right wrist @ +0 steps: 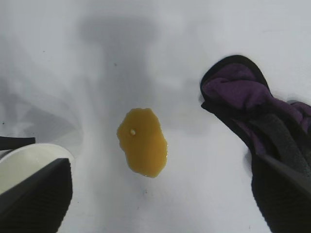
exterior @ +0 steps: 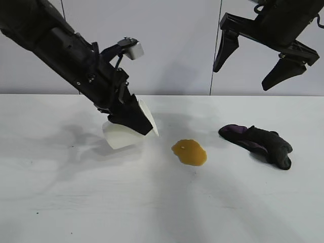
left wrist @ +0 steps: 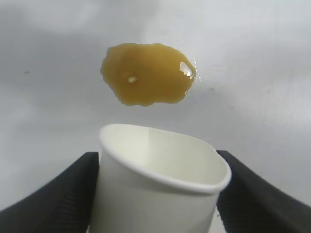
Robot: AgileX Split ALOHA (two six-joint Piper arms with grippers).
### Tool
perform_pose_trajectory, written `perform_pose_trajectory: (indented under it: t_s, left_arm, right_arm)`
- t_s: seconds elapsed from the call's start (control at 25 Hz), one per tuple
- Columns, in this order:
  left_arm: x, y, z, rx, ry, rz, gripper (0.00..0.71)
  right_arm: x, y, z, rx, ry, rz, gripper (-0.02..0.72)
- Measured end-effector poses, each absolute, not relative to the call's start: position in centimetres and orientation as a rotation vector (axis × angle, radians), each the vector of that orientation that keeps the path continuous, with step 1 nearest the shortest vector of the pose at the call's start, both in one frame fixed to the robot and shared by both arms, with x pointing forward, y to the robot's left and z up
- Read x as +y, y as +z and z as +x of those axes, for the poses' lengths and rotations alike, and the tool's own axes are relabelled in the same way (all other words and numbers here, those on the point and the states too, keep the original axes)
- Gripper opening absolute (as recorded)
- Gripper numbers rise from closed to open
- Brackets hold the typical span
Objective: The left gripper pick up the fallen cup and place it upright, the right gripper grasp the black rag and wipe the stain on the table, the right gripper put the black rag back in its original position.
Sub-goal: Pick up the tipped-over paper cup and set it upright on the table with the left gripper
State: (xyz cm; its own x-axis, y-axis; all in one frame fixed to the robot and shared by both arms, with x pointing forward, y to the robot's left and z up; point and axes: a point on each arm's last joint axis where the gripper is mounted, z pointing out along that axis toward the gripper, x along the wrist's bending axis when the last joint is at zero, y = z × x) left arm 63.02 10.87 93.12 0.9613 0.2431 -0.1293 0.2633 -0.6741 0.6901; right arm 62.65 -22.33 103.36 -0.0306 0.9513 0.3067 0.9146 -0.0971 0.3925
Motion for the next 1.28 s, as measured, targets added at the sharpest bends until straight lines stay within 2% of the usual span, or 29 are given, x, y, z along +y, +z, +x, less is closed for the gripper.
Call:
perform_pose_trajectory:
  t_s: [0.16,0.4,0.76,1.04,1.28]
  left_arm:
    - [12.8,94.1,63.4,0.232,-0.061,2.208,0.475]
    - [14.9,95.1,63.9,0.092,0.039,1.976,0.475]
    - [17.8,95.7,65.2,0.061,0.227,1.878,0.465]
    - [18.4,93.6,64.8,0.107,0.31,1.798,0.465]
    - [18.6,91.0,63.5,0.118,0.305,1.821,0.465]
  right_arm:
    - [-22.3,103.4,62.7,2.061,0.785,2.137,0.694]
    - [-22.3,103.4,62.6,2.059,0.791,2.141,0.694]
    - [-22.2,103.4,62.6,2.072,0.794,2.133,0.694]
    - [-22.2,103.4,62.6,2.09,0.791,2.109,0.694]
    - [-22.2,103.4,62.6,2.094,0.792,2.1,0.694]
